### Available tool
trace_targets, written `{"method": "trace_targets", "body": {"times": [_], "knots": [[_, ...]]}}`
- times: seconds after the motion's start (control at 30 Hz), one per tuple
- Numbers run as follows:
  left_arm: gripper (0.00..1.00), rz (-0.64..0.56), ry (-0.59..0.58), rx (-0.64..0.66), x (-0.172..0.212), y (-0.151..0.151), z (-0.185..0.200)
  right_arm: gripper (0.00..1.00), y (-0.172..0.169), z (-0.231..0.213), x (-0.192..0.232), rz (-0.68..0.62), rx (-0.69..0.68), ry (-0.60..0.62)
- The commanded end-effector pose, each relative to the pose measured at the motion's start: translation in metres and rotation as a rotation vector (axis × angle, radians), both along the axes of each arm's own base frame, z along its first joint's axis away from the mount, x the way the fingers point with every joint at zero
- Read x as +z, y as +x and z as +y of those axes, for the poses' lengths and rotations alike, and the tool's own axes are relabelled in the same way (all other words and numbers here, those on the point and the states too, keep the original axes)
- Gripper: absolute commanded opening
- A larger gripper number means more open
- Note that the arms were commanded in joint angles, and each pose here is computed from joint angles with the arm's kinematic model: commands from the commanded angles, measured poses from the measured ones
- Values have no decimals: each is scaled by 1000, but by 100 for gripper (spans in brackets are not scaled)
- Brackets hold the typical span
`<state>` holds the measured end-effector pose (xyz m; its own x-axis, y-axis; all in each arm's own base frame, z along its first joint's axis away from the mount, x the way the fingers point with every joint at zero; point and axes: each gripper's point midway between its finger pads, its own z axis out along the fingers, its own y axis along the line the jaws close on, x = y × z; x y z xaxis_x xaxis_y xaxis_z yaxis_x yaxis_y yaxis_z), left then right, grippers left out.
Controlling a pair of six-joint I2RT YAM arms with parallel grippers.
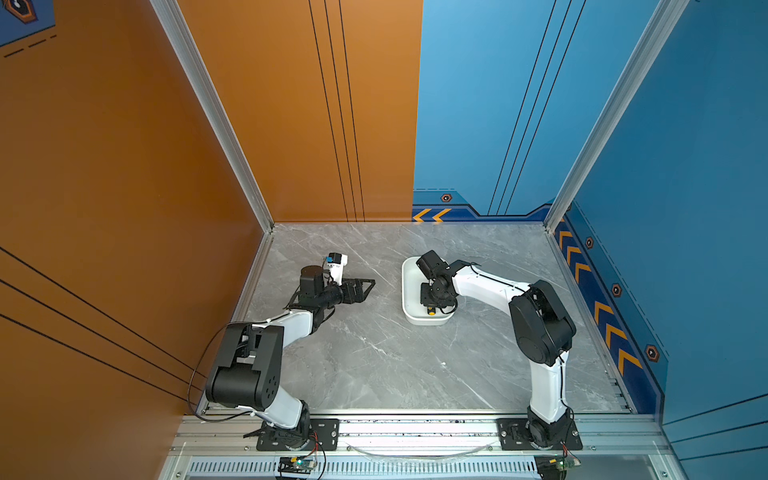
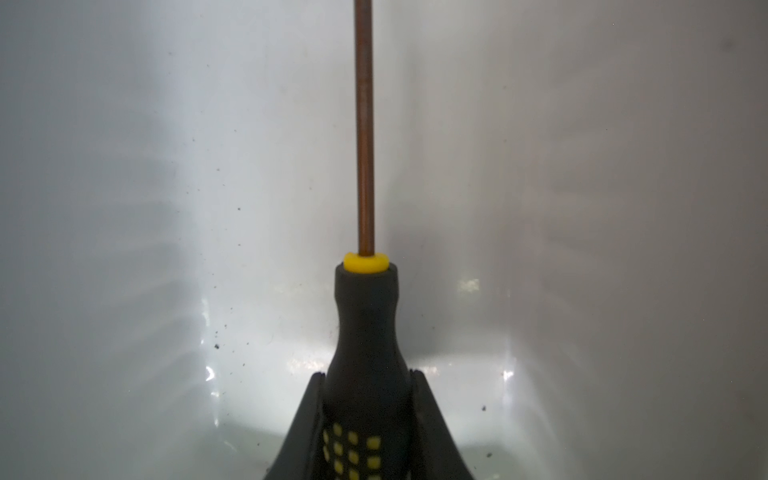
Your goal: Put the screwdriver in the bin
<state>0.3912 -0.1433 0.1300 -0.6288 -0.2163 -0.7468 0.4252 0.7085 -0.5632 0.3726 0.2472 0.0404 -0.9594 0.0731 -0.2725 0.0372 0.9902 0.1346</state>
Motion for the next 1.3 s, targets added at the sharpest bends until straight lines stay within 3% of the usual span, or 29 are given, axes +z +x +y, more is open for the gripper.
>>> {"method": "trace_targets", "body": {"times": [0.0, 0.23, 0.67, 0.77, 1.07, 1.27], "knots": [[98, -18, 9, -31, -1, -3, -3, 0, 4, 7, -1, -1, -15, 17], [98, -13, 3, -46, -3, -3, -6, 0, 2, 8, -10, 18, -14, 10], [98, -14, 9, -40, -3, -3, -5, 46, 5, 9, -4, 7, 0, 22], [98, -12, 10, -37, -4, -3, -4, 51, 6, 11, 3, -3, 8, 35], [98, -14, 3, -36, -1, -1, -5, 57, 9, 15, 74, -120, 57, 90], [98, -25, 5, -26, 3, 2, -3, 62, 8, -26, 147, -304, 192, -8]]}}
